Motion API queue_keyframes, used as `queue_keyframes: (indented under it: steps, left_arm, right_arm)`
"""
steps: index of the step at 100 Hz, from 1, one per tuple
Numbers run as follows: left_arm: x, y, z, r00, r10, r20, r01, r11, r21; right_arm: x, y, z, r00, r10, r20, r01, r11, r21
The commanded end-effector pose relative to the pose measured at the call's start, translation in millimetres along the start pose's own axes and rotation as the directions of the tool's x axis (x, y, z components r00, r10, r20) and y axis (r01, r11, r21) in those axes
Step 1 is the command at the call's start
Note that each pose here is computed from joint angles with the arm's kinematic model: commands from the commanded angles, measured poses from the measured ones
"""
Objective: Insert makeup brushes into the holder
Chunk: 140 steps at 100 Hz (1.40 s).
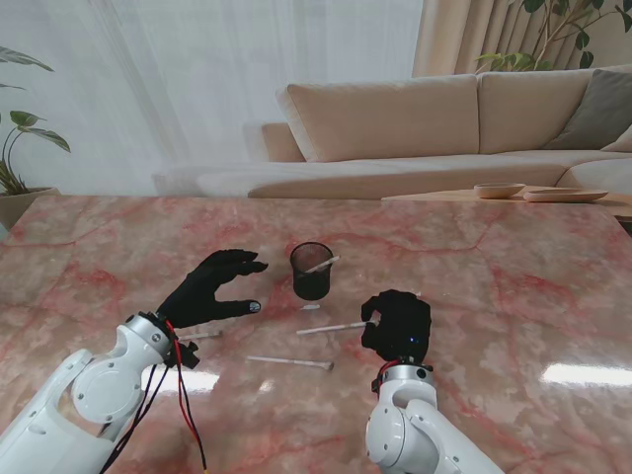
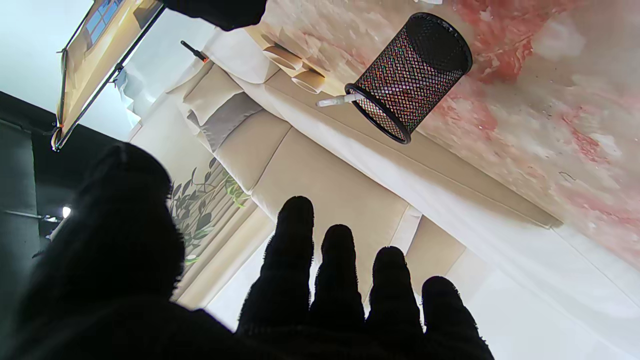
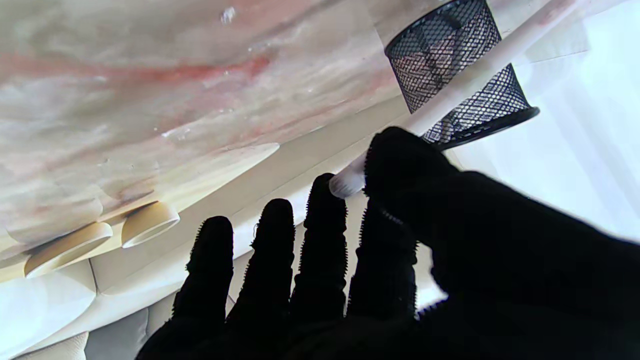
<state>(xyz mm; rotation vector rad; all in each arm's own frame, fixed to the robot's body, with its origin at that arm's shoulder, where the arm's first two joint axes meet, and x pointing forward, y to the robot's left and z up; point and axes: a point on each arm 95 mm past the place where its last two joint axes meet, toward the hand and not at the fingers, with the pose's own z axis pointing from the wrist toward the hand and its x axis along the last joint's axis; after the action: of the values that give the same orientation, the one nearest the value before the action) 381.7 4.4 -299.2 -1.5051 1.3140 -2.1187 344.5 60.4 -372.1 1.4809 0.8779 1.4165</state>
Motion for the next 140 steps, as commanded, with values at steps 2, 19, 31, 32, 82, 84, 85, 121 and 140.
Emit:
queue_keyframes:
  steps: [2,19,31,32,82,84,85,121,140]
  left_arm:
    - [3.1,1.0,1.9,1.0,0.009,-0.002,-0.009,1.0,-0.009]
    - [5.7,1.3,4.9,1.0,0.015,-0.004,-0.015,1.0,-0.013]
    - [7.7,1.3,6.7,1.0,0.016,-0.005,-0.016,1.0,-0.014]
    - [7.9,1.3,6.8,1.0,0.016,-0.005,-0.016,1.0,-0.015]
    - [25.6,-5.7,26.0,0.999,0.038,-0.002,-0.038,0.995,-0.09]
    - [26.7,-6.6,27.2,0.999,0.039,-0.002,-0.039,0.995,-0.096]
    - [27.3,-7.0,27.8,0.999,0.039,-0.003,-0.039,0.994,-0.099]
    - [42.9,-17.8,48.2,0.999,0.043,0.008,-0.041,0.98,-0.194]
    - [48.1,-16.6,55.0,0.998,0.058,0.003,-0.055,0.966,-0.252]
  right_arm:
    - [0.3,3.3,-3.2,1.0,-0.004,-0.015,0.004,1.0,-0.001]
    - [0.7,15.3,-2.0,0.998,-0.027,-0.056,0.025,0.999,-0.032]
    - [1.1,22.6,-0.5,0.996,-0.04,-0.077,0.036,0.998,-0.052]
    - [1.2,23.1,-0.4,0.996,-0.041,-0.079,0.037,0.998,-0.053]
    - [19.6,48.6,-3.6,0.96,-0.101,-0.26,0.076,0.992,-0.105]
    - [20.7,49.7,-3.5,0.958,-0.103,-0.269,0.077,0.991,-0.107]
    - [21.2,50.3,-3.5,0.956,-0.104,-0.274,0.077,0.991,-0.108]
    - [41.8,70.8,0.6,0.896,-0.131,-0.425,0.084,0.988,-0.127]
    - [51.4,79.0,4.0,0.868,-0.14,-0.476,0.085,0.987,-0.135]
